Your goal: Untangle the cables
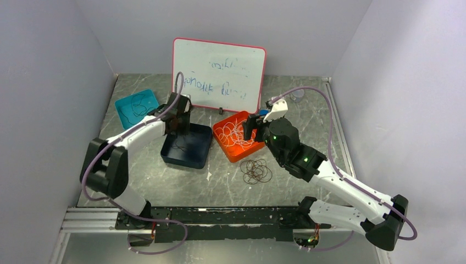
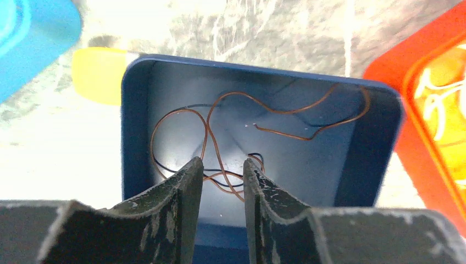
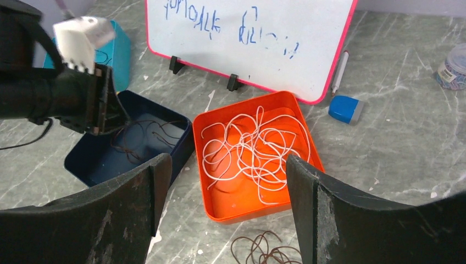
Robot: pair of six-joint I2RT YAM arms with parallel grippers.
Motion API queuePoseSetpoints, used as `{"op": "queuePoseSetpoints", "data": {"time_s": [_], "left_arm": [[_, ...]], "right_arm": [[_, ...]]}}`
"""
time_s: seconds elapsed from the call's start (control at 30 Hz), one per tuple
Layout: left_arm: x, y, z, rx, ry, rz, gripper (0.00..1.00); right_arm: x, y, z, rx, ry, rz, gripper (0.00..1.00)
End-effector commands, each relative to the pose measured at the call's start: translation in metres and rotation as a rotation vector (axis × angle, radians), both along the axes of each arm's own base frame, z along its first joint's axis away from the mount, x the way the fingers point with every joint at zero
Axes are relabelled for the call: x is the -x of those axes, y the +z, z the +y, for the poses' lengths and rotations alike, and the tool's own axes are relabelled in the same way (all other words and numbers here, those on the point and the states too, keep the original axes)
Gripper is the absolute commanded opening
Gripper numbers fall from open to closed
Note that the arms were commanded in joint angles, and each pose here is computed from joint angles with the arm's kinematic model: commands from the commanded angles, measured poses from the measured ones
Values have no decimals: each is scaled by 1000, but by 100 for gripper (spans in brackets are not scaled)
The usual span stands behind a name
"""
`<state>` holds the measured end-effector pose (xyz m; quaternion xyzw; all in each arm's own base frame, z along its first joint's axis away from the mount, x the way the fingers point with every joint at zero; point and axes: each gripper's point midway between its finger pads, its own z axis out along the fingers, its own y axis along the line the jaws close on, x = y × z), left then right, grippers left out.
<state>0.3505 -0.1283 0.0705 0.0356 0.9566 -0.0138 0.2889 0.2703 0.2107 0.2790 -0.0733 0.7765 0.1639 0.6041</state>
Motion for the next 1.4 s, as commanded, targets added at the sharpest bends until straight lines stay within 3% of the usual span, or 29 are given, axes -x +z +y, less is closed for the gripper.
{"op": "queuePoseSetpoints", "data": {"time_s": [0.0,0.17,0.33,0.5,0.67,0.87,1.0,1.37], "left_arm": [[-9,39,2,39,16,-134,40],[-7,68,2,63,2,-193,44],[0,114,-7,165,-51,-331,41],[16,148,-13,266,-102,-459,52],[34,145,-26,363,-137,-424,45],[53,140,-49,503,-222,-434,47],[67,131,-78,592,-272,-382,46],[86,114,-130,591,-379,-318,43]], "right_arm": [[0,-3,2,-20,-2,3,79],[0,-6,2,-20,-2,11,79],[4,-11,-3,-18,-17,43,79],[16,-35,-15,-9,-62,163,79],[42,-93,-23,68,-80,392,79],[58,-145,-29,118,-69,587,73],[54,-166,-36,69,-72,664,70],[57,-209,-64,87,-153,773,64]]}}
